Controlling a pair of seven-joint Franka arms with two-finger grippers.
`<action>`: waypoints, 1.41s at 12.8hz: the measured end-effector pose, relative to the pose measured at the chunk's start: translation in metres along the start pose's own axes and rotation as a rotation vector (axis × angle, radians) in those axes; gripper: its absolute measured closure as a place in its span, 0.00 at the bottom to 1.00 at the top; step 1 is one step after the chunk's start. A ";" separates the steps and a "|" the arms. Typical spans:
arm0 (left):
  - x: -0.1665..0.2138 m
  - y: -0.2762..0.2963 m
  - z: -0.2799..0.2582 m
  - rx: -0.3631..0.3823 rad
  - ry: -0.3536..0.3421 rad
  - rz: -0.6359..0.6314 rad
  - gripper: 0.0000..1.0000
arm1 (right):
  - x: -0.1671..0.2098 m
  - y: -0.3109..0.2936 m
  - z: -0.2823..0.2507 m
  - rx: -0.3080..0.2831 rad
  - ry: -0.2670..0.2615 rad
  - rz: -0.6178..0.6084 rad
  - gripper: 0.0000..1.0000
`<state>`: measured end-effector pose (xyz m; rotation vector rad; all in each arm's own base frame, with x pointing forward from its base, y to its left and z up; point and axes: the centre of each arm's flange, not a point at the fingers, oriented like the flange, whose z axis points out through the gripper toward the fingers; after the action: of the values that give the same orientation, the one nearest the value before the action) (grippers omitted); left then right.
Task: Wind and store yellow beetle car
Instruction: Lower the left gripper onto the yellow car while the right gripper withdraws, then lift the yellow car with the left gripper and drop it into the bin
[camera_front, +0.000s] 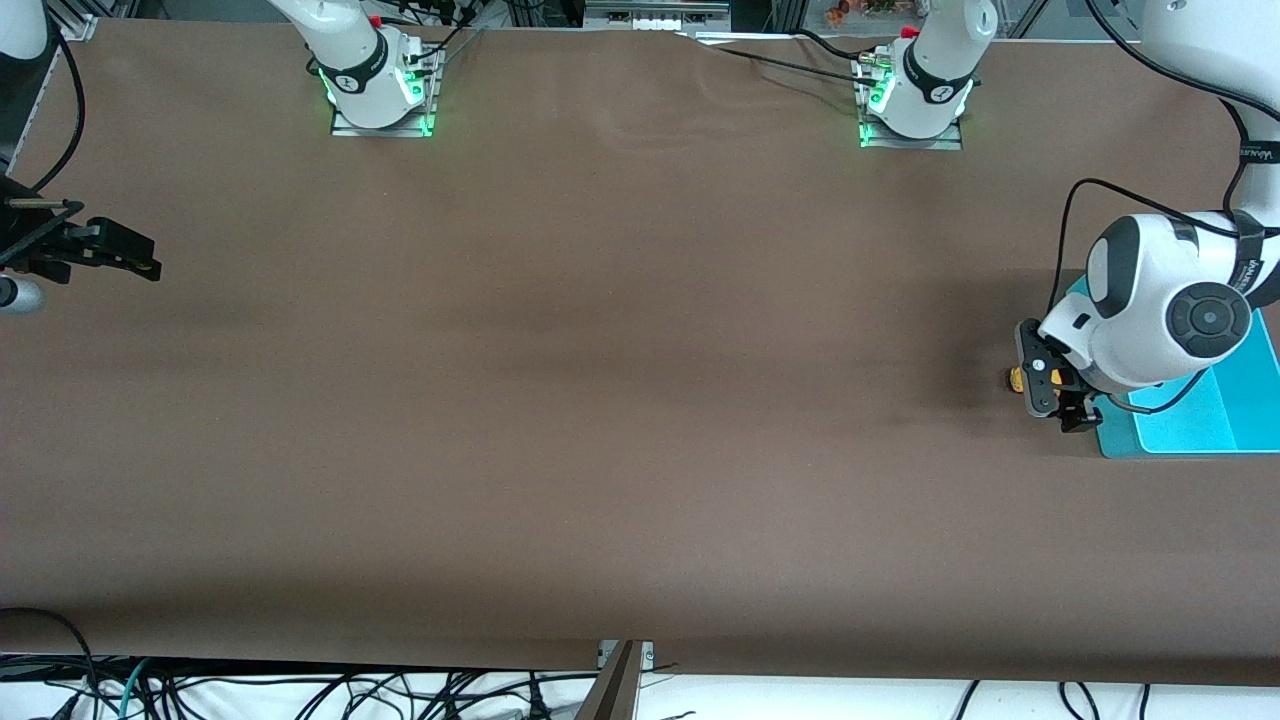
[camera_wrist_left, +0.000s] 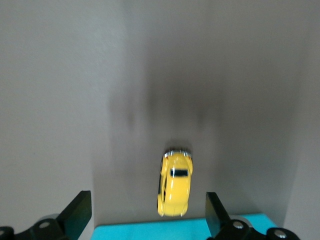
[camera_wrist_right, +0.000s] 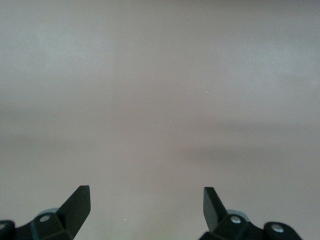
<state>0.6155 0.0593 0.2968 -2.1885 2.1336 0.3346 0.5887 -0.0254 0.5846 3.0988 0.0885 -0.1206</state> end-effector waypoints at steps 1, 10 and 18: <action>-0.008 0.003 0.007 -0.011 -0.006 0.005 0.00 | -0.002 0.001 0.000 0.000 -0.005 0.003 0.00; -0.020 0.047 0.103 0.119 0.027 0.051 0.00 | -0.006 0.002 -0.003 0.000 -0.005 0.009 0.00; -0.042 0.053 0.134 0.094 0.030 0.024 0.00 | -0.006 0.004 -0.004 -0.001 -0.003 0.012 0.00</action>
<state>0.5480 0.1249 0.1800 -2.1318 2.1462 0.1996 0.5833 -0.0296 0.5890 3.0979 0.0693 -0.1243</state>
